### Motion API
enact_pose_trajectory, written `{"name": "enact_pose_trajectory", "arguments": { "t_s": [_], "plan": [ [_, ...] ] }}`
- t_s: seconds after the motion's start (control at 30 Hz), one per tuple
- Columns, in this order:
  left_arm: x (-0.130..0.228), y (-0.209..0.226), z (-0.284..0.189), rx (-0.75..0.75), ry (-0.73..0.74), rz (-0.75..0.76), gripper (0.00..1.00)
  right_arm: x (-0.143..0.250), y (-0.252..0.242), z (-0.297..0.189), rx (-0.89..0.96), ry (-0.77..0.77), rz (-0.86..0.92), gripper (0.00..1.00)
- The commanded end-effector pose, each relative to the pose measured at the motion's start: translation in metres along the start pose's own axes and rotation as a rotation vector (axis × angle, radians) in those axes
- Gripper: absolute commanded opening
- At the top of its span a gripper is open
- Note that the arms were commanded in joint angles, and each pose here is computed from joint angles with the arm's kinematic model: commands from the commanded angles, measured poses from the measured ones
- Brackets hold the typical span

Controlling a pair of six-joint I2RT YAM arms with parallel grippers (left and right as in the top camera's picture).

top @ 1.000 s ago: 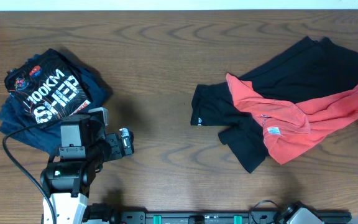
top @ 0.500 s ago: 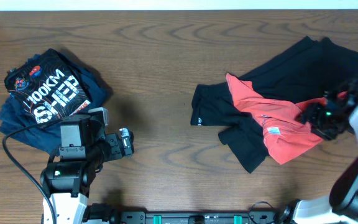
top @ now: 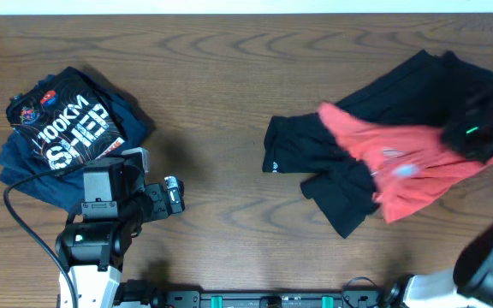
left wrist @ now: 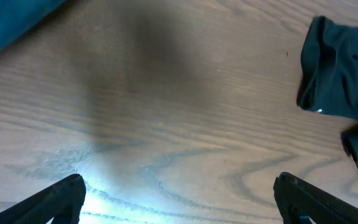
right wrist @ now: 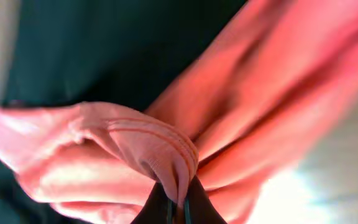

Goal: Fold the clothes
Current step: 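Pull the coral shirt off the black garment to the right edge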

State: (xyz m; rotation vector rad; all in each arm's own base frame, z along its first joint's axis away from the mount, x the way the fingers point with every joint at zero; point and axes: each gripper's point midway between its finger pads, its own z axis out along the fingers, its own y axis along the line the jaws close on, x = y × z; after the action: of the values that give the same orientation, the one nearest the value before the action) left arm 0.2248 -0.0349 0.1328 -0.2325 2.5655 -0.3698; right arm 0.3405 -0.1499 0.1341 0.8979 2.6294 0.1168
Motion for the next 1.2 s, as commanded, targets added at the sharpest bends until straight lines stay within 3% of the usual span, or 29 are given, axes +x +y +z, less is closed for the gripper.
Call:
{"name": "enact_pose_trajectory", "arguments": {
  "t_s": [0.0, 0.17, 0.43, 0.6, 0.8, 1.03, 1.1, 1.17],
  "plan": [
    [-0.006, -0.004, -0.004, 0.008, -0.016, -0.005, 0.98, -0.061, -0.067, -0.105, 0.292, -0.364, 0.236, 0.01],
    [-0.004, -0.003, -0.004, 0.007, -0.011, -0.006, 0.98, -0.065, -0.159, -0.198, 0.635, -0.625, 0.548, 0.01],
    [0.000, -0.002, -0.004, 0.002, 0.006, -0.010, 0.98, -0.052, -0.215, -0.215, 0.717, -0.665, 0.731, 0.03],
    [0.000, -0.002, -0.004, 0.002, 0.007, -0.010, 0.98, -0.061, -0.218, -0.199, 0.691, -0.637, 0.720, 0.04],
    [0.001, -0.002, -0.004, 0.001, 0.009, -0.011, 0.98, -0.080, -0.217, -0.141, 0.615, -0.507, 0.613, 0.05],
    [0.000, -0.002, -0.004, 0.002, 0.008, -0.010, 0.98, -0.100, -0.218, -0.138, 0.598, -0.548, 0.571, 0.17],
    [0.000, -0.002, -0.004, 0.002, 0.008, -0.010, 0.98, -0.109, -0.203, -0.136, 0.515, -0.545, 0.524, 0.22],
    [0.000, -0.002, -0.004, 0.002, 0.008, -0.010, 0.98, -0.120, -0.164, -0.121, 0.302, -0.508, 0.391, 0.32]
  ]
}}
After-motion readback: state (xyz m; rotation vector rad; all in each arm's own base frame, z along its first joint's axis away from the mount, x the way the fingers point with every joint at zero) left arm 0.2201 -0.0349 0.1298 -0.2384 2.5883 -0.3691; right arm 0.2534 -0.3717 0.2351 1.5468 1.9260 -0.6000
